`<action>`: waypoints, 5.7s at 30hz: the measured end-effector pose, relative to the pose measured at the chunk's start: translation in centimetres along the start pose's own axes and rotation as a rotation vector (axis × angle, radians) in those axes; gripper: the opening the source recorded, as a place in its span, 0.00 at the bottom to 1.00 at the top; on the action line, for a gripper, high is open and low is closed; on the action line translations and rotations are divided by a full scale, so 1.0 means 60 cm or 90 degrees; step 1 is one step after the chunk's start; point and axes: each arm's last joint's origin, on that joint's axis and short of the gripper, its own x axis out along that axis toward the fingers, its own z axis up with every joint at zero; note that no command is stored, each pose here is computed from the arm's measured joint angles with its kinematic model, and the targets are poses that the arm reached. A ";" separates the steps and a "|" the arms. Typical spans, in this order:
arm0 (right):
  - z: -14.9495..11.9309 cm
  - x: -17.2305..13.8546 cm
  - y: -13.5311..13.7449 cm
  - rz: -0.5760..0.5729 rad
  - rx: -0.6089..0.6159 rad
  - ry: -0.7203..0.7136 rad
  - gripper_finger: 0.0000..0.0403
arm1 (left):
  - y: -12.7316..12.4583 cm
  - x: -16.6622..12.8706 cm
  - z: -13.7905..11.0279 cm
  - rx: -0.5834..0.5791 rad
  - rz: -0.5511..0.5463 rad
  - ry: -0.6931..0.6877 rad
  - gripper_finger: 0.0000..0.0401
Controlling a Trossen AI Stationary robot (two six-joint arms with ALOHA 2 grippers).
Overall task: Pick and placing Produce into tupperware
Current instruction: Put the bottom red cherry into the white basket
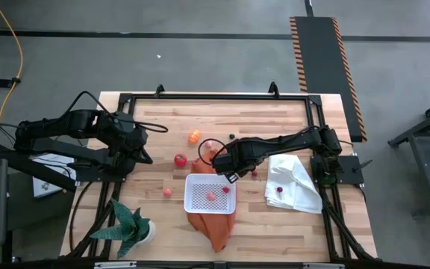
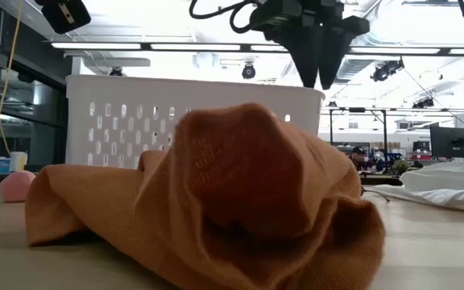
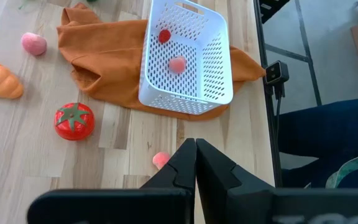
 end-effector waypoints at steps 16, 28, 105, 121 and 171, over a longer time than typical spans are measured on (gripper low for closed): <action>-0.048 -0.024 0.001 0.029 0.141 0.018 0.39 | 0.000 0.000 0.000 -0.001 0.000 0.002 0.00; -0.116 -0.032 0.013 0.029 0.235 0.033 0.39 | 0.000 0.000 0.000 -0.001 0.000 0.001 0.00; -0.199 0.190 -0.180 0.146 0.456 0.141 0.39 | 0.000 0.000 0.000 -0.012 0.000 -0.001 0.00; -0.192 0.194 -0.182 0.146 0.460 0.170 0.39 | 0.001 0.000 -0.003 -0.017 0.004 0.013 0.00; -0.192 0.215 -0.174 0.138 0.462 0.192 0.39 | 0.002 0.000 -0.007 -0.011 0.007 0.028 0.00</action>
